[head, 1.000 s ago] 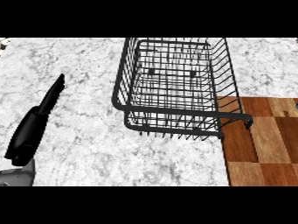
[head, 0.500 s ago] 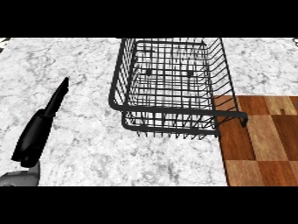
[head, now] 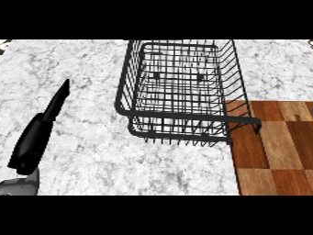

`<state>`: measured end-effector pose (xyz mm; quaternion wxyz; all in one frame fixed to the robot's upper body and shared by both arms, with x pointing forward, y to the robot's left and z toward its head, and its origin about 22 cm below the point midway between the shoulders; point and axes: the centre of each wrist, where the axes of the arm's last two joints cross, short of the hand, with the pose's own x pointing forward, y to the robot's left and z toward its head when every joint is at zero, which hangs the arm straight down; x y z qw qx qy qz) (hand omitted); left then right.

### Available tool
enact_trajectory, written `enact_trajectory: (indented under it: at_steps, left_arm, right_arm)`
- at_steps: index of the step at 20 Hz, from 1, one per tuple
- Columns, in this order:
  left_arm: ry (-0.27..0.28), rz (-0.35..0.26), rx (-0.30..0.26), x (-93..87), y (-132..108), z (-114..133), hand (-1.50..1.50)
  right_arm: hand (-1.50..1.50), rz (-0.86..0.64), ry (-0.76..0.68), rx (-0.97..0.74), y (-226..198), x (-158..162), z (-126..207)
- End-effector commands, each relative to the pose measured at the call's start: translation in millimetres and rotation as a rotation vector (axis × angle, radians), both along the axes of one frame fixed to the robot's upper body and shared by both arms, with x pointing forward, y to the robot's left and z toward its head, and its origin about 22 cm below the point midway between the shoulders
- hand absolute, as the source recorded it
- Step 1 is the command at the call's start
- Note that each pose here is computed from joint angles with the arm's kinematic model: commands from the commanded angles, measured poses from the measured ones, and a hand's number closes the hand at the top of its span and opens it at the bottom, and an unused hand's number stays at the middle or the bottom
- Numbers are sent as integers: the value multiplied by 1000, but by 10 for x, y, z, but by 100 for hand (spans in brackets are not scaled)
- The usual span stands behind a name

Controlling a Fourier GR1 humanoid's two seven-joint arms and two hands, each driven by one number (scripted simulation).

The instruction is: Pick the bell pepper from the cutting board and place it in the tiered basket

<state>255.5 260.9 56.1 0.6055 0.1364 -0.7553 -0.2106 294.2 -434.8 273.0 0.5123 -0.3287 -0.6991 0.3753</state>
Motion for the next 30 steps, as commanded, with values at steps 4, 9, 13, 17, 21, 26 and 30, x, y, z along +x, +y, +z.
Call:
enact_trajectory:
  at_steps: [4,9,13,17,21,26,30]
  left_arm:
    - [4,-6,-7,112,-17,-61,0]
    - [0,-15,4,120,-79,-51,0]
    - [-9,-17,-10,-3,94,-90,0]
    - [13,-21,-2,-27,-97,-4,0]
    - [-1,-14,-6,-25,89,-140,0]
    - [3,-5,-1,51,47,49,0]
    - [-5,-25,-16,21,-75,-54,0]
  right_arm:
    - [150,74,-29,32,765,25,643]
    - [150,61,15,81,1307,261,792]
    - [150,62,31,107,1531,229,862]
    - [150,89,114,140,2189,489,933]
    - [150,111,144,107,2730,548,794]
    - [150,91,183,132,2941,777,629]
    - [150,84,202,258,3198,931,193]
